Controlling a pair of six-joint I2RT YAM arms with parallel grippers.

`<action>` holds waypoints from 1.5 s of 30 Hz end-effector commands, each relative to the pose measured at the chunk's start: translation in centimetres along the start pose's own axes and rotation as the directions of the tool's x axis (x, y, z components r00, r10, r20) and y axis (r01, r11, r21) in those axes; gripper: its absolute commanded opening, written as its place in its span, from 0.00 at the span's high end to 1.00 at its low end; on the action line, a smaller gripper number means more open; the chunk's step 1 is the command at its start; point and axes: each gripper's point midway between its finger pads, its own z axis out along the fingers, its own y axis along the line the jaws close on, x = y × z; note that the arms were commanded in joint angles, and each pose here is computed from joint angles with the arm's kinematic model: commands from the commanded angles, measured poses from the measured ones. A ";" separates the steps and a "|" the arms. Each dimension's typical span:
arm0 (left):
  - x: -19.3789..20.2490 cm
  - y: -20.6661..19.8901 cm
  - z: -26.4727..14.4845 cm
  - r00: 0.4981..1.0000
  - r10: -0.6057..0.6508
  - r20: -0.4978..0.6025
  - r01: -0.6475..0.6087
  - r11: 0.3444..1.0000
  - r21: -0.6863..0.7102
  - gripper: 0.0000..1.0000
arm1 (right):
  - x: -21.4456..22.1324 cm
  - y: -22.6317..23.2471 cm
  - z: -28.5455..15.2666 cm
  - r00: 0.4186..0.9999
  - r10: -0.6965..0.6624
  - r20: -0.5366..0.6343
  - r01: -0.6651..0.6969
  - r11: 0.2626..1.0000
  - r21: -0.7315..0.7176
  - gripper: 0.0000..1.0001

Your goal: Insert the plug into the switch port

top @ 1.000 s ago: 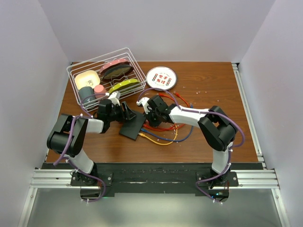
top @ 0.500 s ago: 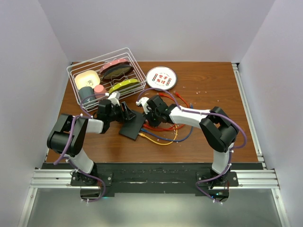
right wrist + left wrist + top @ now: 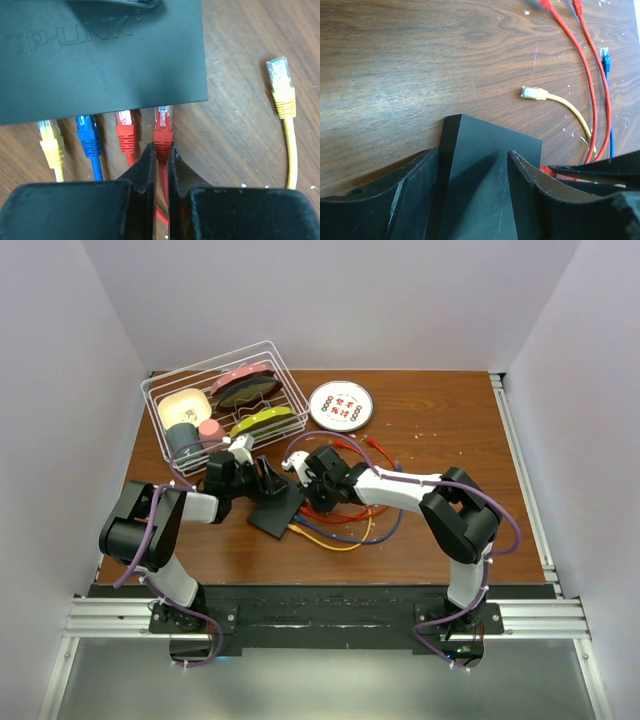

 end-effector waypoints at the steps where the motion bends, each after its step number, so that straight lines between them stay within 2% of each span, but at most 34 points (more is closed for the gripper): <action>1: -1.1 -2.4 -0.3 0.999 0.037 0.025 -0.039 0.994 0.106 0.38 | -4.3 2.1 -0.7 0.991 -0.076 0.113 0.082 0.995 -0.049 1.00; 13: -0.5 -3.0 -0.6 0.999 0.049 0.007 -0.049 0.987 0.151 0.47 | -4.2 1.2 0.1 0.994 -0.049 0.101 0.047 0.999 0.015 1.00; 19: 0.2 -3.2 -0.7 0.999 0.048 -0.013 -0.045 0.985 0.169 0.51 | -5.4 1.3 0.2 0.985 0.020 0.173 -0.023 1.000 0.018 1.00; 27: 1.0 -3.4 -0.9 0.998 0.045 -0.036 -0.038 0.982 0.187 0.56 | -7.4 1.0 -0.1 0.975 0.022 0.219 -0.030 0.999 0.031 1.00; 37: 2.5 -4.0 -1.3 0.996 0.040 -0.082 -0.020 0.974 0.226 0.57 | -8.9 0.9 0.0 0.965 0.020 0.261 -0.030 0.999 0.035 1.00; 45: 4.2 -4.4 -1.6 0.992 0.012 -0.126 0.019 0.969 0.248 0.58 | -11.4 1.0 -0.6 0.940 0.049 0.338 -0.059 0.998 0.020 1.00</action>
